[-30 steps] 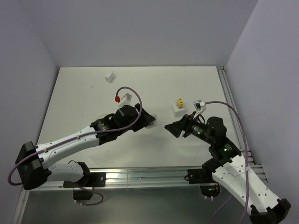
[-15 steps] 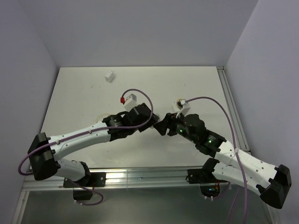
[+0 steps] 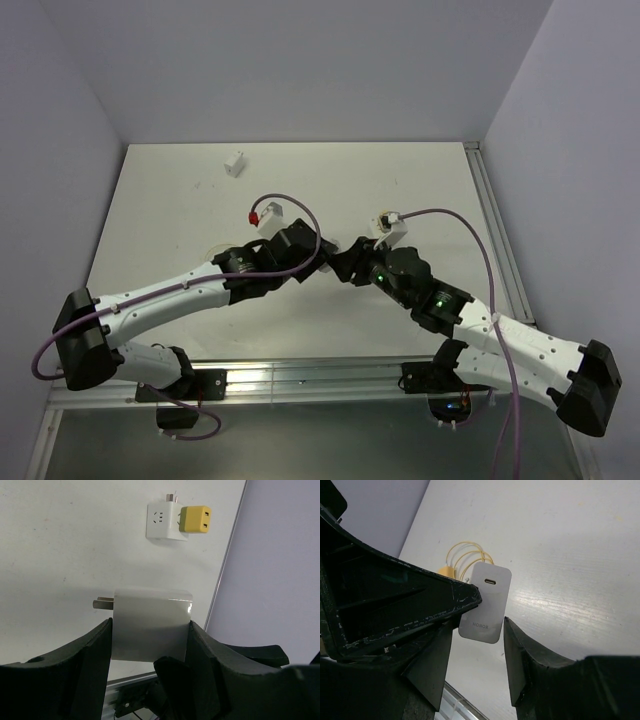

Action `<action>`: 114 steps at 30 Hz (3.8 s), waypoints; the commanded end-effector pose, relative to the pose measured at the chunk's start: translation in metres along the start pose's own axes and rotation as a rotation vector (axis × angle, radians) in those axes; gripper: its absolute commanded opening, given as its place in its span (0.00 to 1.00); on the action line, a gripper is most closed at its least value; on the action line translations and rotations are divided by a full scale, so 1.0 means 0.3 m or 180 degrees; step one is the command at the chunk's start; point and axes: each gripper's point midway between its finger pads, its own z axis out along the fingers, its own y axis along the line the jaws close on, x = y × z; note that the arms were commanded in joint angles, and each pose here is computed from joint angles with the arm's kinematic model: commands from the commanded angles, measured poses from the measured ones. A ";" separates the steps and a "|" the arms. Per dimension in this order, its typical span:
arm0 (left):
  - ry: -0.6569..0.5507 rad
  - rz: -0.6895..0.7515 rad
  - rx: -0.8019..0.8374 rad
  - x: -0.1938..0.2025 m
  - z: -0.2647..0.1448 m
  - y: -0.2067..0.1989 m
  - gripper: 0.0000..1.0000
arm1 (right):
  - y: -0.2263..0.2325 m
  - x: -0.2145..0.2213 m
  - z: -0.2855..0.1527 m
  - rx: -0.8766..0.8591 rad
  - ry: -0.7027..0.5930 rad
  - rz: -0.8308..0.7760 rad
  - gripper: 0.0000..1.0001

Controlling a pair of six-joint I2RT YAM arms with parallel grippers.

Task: Insert the plug
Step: Adjust the plug.

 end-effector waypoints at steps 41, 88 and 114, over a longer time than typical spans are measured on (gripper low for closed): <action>0.0704 0.1925 0.3356 0.102 -0.478 -0.146 0.85 | 0.278 -0.073 -0.379 -0.2162 0.0025 -0.0537 0.00; 0.1160 0.2344 0.3053 0.128 -0.410 -0.104 0.00 | 0.249 0.034 -0.354 -0.2362 0.0798 -0.0556 0.56; 0.1200 0.2285 0.3509 0.118 -0.492 -0.143 0.00 | 0.239 0.063 -0.337 -0.2733 0.0963 -0.0278 0.64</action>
